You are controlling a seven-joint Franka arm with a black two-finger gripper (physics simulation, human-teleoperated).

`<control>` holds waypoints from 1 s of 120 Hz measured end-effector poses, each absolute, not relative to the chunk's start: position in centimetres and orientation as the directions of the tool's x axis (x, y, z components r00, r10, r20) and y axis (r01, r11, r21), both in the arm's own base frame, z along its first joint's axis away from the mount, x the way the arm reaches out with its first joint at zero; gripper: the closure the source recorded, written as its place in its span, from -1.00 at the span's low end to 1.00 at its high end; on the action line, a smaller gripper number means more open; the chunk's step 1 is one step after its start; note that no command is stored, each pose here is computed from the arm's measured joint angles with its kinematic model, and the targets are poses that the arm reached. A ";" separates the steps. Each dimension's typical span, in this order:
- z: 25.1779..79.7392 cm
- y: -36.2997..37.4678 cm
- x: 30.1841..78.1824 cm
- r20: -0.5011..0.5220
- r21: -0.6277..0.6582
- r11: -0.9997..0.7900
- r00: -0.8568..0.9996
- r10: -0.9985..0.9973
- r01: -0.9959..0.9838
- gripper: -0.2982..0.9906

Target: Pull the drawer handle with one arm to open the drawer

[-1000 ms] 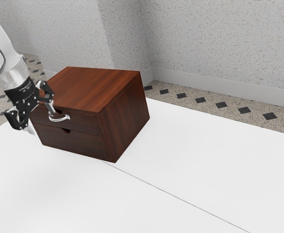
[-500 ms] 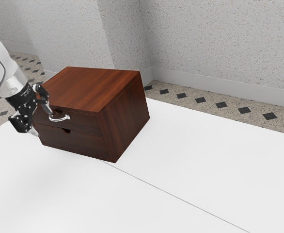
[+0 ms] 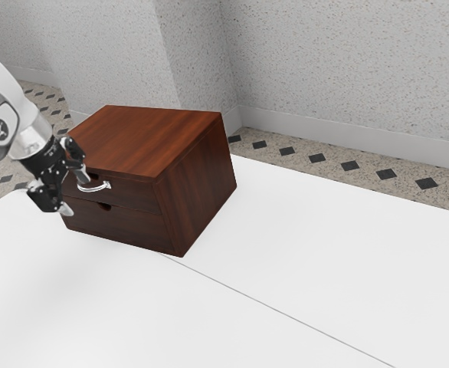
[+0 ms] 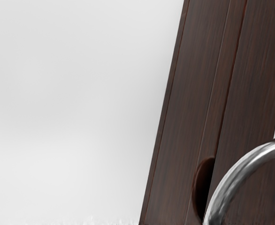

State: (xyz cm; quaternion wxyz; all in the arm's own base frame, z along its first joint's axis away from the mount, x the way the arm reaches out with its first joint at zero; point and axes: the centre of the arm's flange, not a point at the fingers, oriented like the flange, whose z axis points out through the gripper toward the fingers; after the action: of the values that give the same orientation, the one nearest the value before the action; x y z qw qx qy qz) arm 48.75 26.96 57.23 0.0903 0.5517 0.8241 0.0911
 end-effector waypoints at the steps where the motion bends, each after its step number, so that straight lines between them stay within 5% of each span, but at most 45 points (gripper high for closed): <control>1: 57.2 26.9 48.8 -0.048 0.250 0.374 -0.375 0.926 0.893 -0.41; 120: 54.6 25.5 44.7 -0.051 0.278 0.421 -0.424 0.904 0.863 -0.16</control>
State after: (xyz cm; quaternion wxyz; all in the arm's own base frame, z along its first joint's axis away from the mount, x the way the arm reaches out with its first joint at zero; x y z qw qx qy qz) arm 44.71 25.47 54.58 0.0968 0.5277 0.8374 0.1050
